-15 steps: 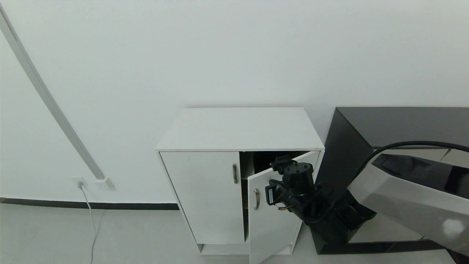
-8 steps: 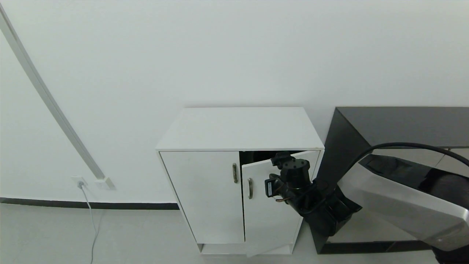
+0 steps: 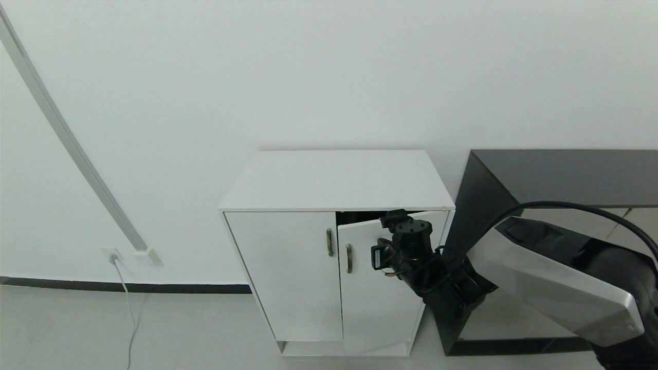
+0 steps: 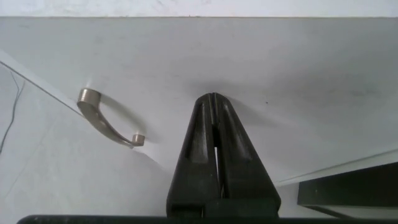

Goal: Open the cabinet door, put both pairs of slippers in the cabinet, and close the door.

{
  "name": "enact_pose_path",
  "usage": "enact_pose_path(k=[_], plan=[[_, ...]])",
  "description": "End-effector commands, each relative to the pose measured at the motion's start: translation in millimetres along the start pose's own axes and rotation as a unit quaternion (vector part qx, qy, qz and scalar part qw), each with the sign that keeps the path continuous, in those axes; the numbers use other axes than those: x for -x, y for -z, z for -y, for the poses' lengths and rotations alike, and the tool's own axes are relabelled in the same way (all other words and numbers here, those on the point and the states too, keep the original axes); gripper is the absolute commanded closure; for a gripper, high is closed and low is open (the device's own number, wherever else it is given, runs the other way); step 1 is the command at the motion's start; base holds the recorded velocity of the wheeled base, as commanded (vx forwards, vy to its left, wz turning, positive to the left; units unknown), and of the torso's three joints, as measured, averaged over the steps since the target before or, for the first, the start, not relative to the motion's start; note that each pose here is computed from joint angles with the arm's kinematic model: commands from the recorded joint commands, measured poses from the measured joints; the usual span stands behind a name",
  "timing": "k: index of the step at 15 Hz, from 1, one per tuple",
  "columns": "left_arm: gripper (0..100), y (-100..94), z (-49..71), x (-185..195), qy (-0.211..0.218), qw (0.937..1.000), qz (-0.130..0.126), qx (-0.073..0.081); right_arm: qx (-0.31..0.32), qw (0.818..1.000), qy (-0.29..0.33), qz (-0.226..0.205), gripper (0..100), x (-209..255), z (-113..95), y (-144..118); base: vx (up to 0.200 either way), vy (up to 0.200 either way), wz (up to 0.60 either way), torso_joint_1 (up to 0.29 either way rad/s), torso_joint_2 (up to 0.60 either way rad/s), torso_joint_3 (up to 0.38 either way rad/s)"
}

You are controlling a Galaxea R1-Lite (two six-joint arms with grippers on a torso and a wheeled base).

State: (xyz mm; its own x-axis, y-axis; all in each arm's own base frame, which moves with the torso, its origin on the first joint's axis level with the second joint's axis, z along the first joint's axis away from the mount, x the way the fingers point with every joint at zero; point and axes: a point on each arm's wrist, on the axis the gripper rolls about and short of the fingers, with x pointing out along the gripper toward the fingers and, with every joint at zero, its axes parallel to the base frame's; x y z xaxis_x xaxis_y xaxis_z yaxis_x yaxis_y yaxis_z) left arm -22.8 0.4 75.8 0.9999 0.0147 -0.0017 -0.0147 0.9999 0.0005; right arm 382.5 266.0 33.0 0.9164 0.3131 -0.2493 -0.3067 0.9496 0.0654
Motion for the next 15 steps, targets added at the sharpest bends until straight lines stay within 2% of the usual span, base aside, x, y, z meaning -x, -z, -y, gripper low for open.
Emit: enact_pose_path(k=[1,15], plan=[[100,0.0,0.0,0.0,0.000,1.0000,0.000,0.000,-0.003,1.000,-0.001,0.006,100,-4.9,1.2,-1.1,0.000,0.000,0.00,0.000,0.00,0.000],[100,0.0,0.0,0.0,0.000,1.0000,0.000,0.000,-0.010,1.000,-0.001,0.025,100,-21.2,4.5,1.6,0.000,0.000,0.00,0.000,0.00,0.000]])
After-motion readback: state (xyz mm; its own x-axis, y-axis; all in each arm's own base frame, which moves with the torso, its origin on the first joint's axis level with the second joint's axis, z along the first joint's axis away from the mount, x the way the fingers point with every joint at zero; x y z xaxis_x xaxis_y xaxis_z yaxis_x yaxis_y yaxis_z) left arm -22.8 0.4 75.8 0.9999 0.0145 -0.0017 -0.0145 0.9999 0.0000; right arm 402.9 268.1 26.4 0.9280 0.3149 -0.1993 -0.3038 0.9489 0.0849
